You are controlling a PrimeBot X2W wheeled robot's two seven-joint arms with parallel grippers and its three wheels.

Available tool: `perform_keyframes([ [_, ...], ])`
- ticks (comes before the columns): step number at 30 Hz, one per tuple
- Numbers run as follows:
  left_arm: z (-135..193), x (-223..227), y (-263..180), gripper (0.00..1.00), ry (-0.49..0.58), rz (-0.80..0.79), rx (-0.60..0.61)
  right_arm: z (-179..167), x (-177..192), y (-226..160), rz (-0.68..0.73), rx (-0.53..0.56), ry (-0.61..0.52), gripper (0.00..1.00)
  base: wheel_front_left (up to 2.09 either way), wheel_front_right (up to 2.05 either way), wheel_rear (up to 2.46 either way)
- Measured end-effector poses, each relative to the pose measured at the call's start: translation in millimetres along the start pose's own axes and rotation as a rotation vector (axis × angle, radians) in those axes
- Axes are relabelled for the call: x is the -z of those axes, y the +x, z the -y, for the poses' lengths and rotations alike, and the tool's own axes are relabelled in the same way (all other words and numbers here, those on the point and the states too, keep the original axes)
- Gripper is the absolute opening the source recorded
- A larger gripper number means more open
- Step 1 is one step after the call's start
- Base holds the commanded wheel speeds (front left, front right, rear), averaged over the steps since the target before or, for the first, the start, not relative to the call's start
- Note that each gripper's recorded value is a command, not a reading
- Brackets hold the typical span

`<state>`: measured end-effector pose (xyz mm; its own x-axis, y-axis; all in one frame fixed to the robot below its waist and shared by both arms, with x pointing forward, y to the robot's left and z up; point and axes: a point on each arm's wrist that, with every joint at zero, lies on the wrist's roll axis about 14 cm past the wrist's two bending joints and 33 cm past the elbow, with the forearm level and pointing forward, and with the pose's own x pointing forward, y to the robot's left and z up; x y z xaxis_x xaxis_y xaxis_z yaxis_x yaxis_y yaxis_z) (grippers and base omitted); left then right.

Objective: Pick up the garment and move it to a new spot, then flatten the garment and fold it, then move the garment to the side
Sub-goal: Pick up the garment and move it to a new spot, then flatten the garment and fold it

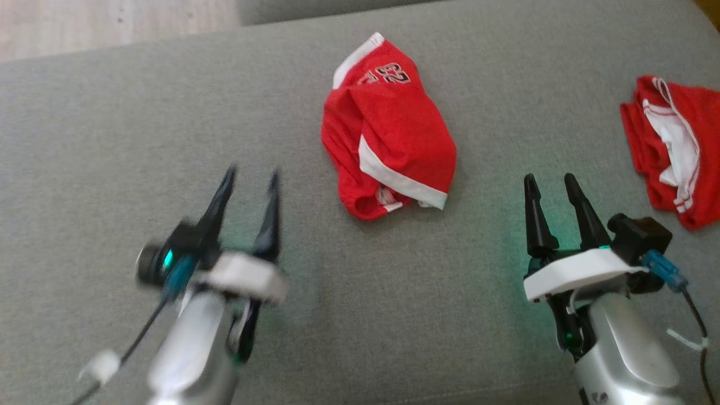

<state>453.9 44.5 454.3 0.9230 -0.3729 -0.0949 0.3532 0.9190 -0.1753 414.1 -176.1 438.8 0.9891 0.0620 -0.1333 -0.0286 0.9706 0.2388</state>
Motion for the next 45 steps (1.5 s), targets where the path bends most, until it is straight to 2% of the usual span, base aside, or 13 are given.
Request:
perform_keyframes([
  [10,-61.5,20.7,-93.2,1.00,0.005,-0.025,-0.269,-14.1,1.6,-24.5,0.004,-0.030,0.007,1.00,0.00,0.00,0.00],
  [20,-71.9,44.2,-139.7,1.00,-0.004,-0.081,-0.353,-31.0,19.0,-38.0,-0.044,-0.075,0.012,1.00,0.00,0.00,0.00],
  [27,-66.6,36.7,-132.8,1.00,-0.002,-0.058,-0.323,-92.4,48.7,-35.2,-0.140,-0.278,-0.058,1.00,0.00,0.00,0.00],
  [32,-70.3,36.3,-139.4,1.00,-0.021,-0.053,-0.347,-128.6,58.4,-15.5,-0.181,-0.409,-0.150,1.00,0.00,0.00,0.00],
  [37,-74.3,46.4,-154.5,1.00,-0.035,-0.081,-0.383,-149.3,70.4,6.4,-0.223,-0.490,-0.257,1.00,0.00,0.00,0.00],
  [42,-87.2,53.4,-171.5,1.00,-0.052,-0.100,-0.450,-157.7,99.6,9.0,-0.313,-0.539,-0.320,1.00,0.00,0.00,0.00],
  [43,-89.0,54.3,-173.9,1.00,-0.054,-0.103,-0.459,-158.8,104.5,8.3,-0.328,-0.546,-0.322,0.91,0.00,0.00,0.00],
  [44,-91.0,55.1,-176.1,1.00,-0.059,-0.105,-0.470,-159.9,108.5,7.9,-0.340,-0.551,-0.323,0.46,0.00,0.00,0.00],
  [45,-92.7,55.8,-177.9,1.00,-0.065,-0.106,-0.481,-162.3,109.7,8.5,-0.342,-0.558,-0.324,0.07,0.00,0.00,0.00],
])
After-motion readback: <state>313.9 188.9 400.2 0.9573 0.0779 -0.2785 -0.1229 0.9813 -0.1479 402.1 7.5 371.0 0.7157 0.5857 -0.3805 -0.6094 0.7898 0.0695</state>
